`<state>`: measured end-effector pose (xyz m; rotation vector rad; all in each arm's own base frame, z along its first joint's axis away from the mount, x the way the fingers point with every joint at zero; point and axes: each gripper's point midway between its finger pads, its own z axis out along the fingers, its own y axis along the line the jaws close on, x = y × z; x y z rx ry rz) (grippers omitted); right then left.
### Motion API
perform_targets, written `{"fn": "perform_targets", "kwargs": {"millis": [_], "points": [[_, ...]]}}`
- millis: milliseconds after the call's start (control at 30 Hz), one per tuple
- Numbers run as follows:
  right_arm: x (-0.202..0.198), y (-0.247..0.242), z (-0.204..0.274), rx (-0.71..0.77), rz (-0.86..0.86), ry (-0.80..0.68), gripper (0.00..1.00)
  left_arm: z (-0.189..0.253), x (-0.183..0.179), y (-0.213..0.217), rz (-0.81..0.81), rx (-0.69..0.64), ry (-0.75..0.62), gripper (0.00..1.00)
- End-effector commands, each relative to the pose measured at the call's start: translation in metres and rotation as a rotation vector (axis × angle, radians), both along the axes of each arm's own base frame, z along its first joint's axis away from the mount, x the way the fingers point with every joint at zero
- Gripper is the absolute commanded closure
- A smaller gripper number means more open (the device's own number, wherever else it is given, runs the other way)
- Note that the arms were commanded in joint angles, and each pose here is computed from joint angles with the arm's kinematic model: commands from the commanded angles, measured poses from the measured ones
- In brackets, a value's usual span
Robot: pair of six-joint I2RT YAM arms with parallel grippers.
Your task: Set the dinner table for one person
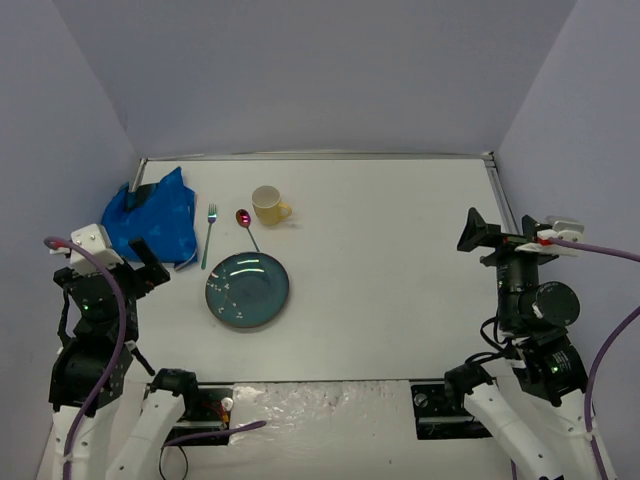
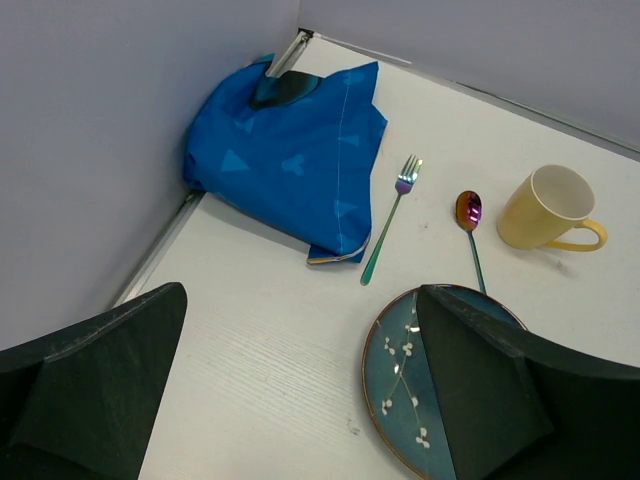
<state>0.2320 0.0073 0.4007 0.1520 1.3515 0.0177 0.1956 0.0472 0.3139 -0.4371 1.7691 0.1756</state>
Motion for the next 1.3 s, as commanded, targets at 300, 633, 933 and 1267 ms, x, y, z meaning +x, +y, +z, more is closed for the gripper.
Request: {"fn": "perform_targets", "kwargs": {"millis": [300,633,933,1267], "points": [[0.049,0.071,-0.085,0.205,0.235,0.267,0.00,-0.097,0.115,-0.022,0.155,-0.341,0.278,0.03],[0.057,0.092,-0.117,0.196,0.310,0.385,0.00,-0.144,0.173,0.066,0.416,-0.574,0.175,0.03],[0.058,0.088,-0.124,0.172,0.292,0.394,0.00,-0.190,0.209,0.095,0.475,-0.677,0.195,0.03],[0.058,0.088,-0.127,0.162,0.291,0.401,0.00,-0.231,0.227,0.113,0.510,-0.656,0.251,0.09]]}}
